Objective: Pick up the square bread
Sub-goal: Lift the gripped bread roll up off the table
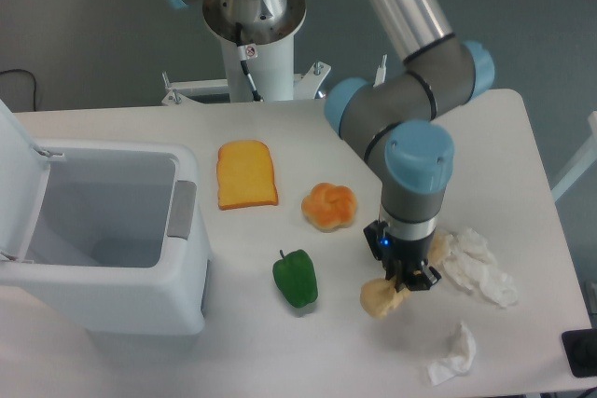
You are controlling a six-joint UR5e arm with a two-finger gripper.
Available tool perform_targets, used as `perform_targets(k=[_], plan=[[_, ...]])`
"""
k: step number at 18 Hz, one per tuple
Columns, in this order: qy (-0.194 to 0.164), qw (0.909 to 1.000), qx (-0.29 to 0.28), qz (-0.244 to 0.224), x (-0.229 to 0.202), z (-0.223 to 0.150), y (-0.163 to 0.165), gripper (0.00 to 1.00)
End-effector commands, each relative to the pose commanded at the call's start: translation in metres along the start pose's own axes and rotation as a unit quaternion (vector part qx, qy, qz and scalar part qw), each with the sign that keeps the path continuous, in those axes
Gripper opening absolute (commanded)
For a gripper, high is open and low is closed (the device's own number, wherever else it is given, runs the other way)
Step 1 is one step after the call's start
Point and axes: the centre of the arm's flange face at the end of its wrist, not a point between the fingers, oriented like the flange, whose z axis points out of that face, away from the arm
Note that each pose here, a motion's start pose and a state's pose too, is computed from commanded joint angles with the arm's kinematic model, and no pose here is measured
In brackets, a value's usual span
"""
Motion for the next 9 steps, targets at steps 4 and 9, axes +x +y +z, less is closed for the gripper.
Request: perform_targets(k=[4, 9], plan=[[0.016, 0.9998, 0.015, 0.004, 0.009, -0.043, 0.014, 0.25], [0.024, 0.9993, 0.027, -0.012, 0.013, -0.085, 0.035, 0.25]])
